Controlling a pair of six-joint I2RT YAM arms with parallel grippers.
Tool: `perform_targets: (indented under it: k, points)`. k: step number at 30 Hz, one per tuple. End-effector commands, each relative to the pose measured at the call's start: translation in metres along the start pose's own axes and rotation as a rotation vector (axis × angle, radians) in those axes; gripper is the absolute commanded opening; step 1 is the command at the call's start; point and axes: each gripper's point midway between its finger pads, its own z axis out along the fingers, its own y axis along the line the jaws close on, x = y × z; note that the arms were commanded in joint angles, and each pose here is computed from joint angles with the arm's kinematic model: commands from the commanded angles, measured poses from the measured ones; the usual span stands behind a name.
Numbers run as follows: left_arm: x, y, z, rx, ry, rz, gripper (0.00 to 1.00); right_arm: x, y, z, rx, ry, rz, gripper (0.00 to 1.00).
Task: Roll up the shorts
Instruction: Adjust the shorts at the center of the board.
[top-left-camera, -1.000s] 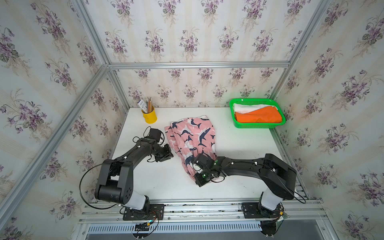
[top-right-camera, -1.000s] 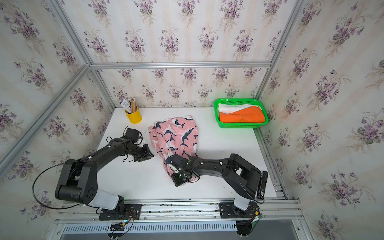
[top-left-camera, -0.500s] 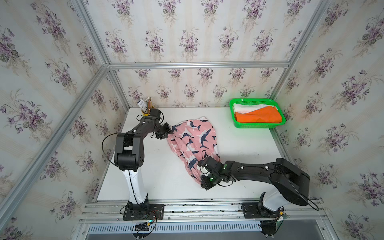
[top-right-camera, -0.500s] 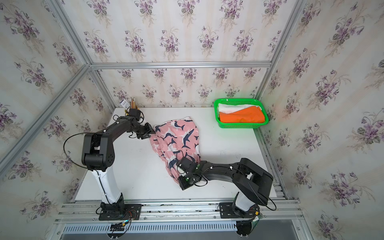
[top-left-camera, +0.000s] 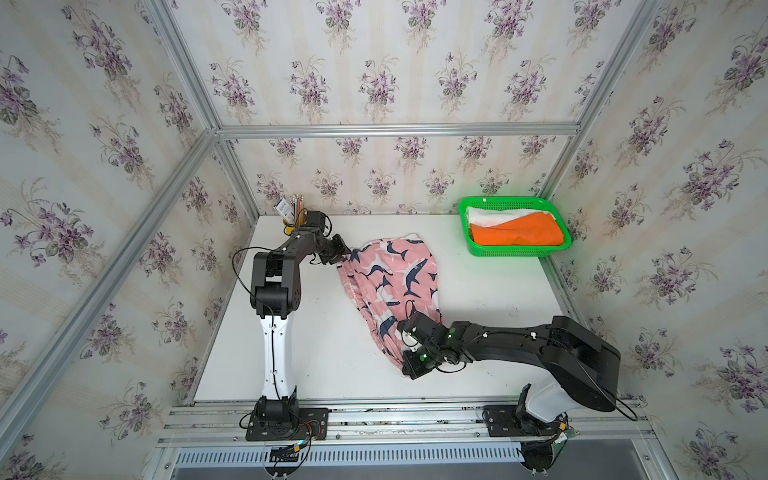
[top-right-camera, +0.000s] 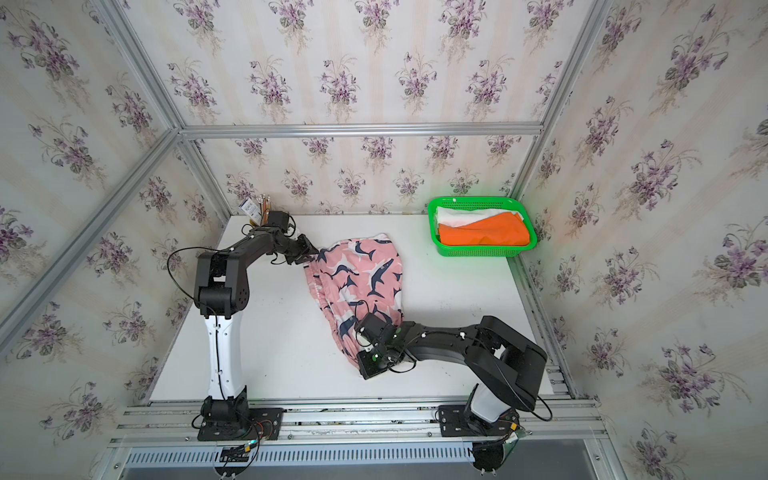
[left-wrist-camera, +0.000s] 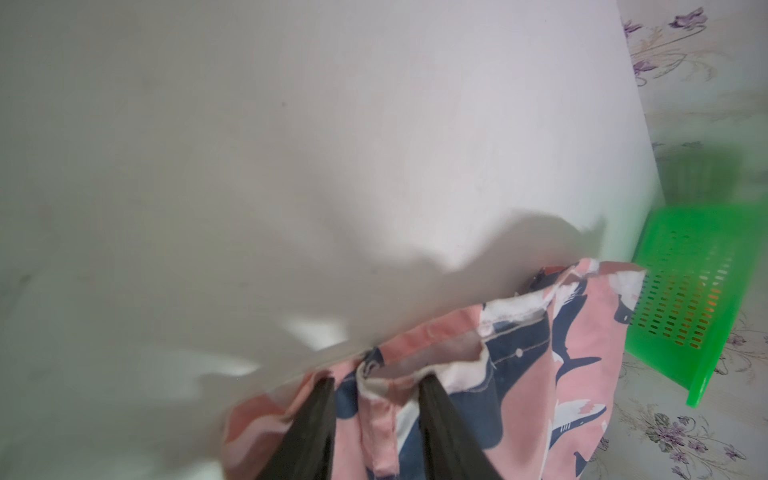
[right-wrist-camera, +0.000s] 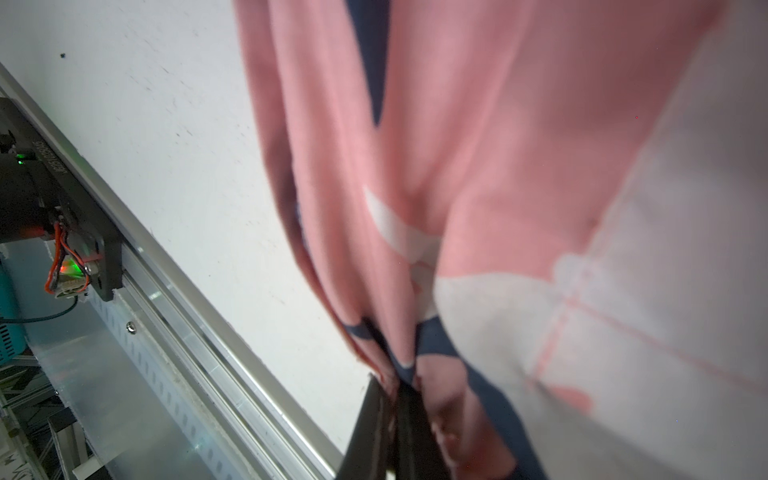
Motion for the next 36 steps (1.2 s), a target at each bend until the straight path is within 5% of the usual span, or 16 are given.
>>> perform_targets:
  k: [1,12,17,21,34,36]
  points:
    - [0.005,0.014,0.009,-0.04,0.016,-0.026,0.25,0.026,-0.028,0.003,0.125,0.102,0.053,0.0]
    - [-0.022,-0.041,-0.047,0.015,-0.064,0.055,0.03,0.023,-0.031,0.001,0.148,0.09,0.048,0.0]
    - [-0.019,-0.066,-0.096,0.012,-0.117,0.086,0.01,0.021,-0.032,-0.005,0.16,0.07,0.048,0.0]
    - [-0.006,-0.041,-0.116,-0.078,-0.138,0.069,0.02,0.027,-0.034,-0.008,0.159,0.072,0.048,0.0]
    - [0.02,0.066,-0.075,-0.334,-0.001,-0.024,0.03,0.032,-0.05,-0.009,0.176,0.077,0.077,0.0]
    - [0.022,0.072,-0.078,-0.367,-0.004,-0.015,0.05,0.029,-0.05,-0.01,0.177,0.07,0.079,0.08]
